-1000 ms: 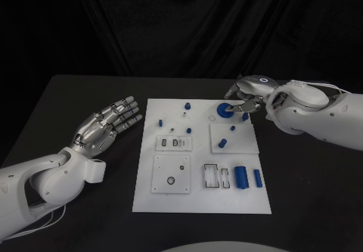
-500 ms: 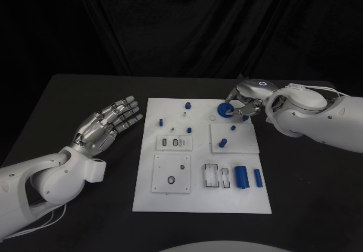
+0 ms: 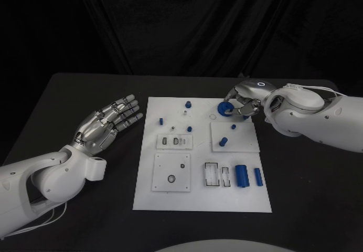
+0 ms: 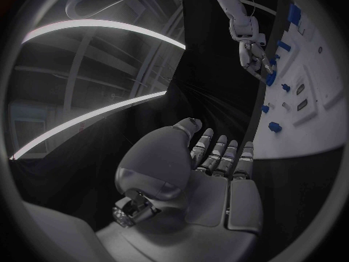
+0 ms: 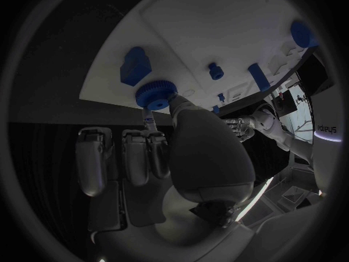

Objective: Assemble the parts on the task board

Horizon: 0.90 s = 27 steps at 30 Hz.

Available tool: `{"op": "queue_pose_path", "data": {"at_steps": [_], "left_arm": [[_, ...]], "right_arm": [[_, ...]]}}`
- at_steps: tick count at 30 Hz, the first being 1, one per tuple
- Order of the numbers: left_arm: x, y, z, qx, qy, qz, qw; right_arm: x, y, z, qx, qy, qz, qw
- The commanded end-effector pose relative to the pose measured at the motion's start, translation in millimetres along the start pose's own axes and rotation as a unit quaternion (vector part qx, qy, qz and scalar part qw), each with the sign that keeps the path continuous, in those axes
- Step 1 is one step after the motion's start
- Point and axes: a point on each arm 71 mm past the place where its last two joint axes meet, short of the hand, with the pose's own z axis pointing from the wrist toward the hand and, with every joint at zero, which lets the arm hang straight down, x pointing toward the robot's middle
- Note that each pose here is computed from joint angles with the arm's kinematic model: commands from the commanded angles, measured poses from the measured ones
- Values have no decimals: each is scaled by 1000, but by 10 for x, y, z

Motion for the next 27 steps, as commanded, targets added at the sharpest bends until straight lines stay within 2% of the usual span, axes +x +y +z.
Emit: {"op": "queue_pose_path", "data": {"at_steps": [1, 10, 18, 27], "left_arm": [[17, -148, -6, 104, 7, -7, 995], [14, -143, -8, 102, 7, -7, 995], [5, -142, -16, 100, 6, -7, 995], [4, -139, -16, 99, 6, -7, 995]], "right_arm": [[71, -32, -8, 17, 22, -14, 999], [75, -22, -5, 15, 24, -24, 999], [13, 70, -46, -20, -18, -27, 999], [-102, 295, -70, -57, -44, -19, 997]]}}
